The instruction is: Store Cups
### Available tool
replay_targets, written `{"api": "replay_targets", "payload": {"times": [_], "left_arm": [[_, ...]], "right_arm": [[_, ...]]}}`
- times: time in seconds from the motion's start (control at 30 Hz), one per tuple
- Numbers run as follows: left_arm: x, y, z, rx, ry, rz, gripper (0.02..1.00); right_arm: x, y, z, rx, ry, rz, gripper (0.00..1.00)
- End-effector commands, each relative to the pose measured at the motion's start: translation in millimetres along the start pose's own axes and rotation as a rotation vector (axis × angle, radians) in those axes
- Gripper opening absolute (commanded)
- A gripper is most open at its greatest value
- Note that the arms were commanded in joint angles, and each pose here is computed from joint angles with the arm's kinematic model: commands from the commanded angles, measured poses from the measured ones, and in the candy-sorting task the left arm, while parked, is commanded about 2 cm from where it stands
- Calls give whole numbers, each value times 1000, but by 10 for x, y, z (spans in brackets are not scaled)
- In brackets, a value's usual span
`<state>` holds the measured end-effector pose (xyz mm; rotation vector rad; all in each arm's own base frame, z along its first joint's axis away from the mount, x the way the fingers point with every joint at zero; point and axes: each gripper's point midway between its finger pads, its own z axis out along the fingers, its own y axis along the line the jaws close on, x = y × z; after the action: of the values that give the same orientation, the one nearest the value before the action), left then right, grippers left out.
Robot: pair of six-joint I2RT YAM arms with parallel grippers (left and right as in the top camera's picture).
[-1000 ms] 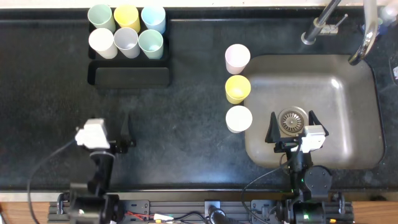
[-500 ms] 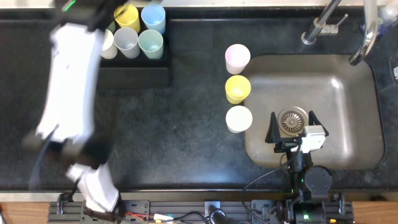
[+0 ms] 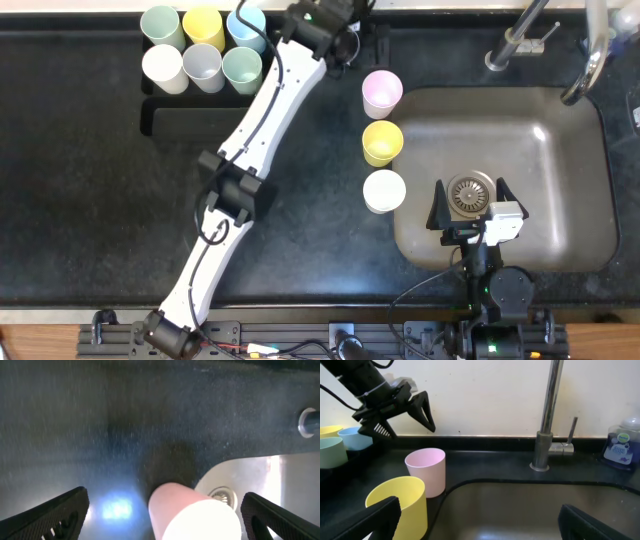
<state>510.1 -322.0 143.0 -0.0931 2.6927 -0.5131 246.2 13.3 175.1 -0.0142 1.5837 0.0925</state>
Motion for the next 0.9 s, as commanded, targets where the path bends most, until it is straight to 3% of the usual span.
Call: {"api": "replay_targets", "payload": {"times": [0.03,0.17,0.33,0.9], "left_arm": [[-25,27,-54,3,-1,-97,998],[220,114,12,-29,103,-174,998],[428,13,3,17,203,-180,998],[659,181,226,-91,253,-169,998]], "right_arm": [[29,7,2,-5,-2,-3,998],[30,7,2,-5,-1,-3,998],[30,7,2,-5,-1,-3,998],[30,7,2,-5,-1,-3,998]]}}
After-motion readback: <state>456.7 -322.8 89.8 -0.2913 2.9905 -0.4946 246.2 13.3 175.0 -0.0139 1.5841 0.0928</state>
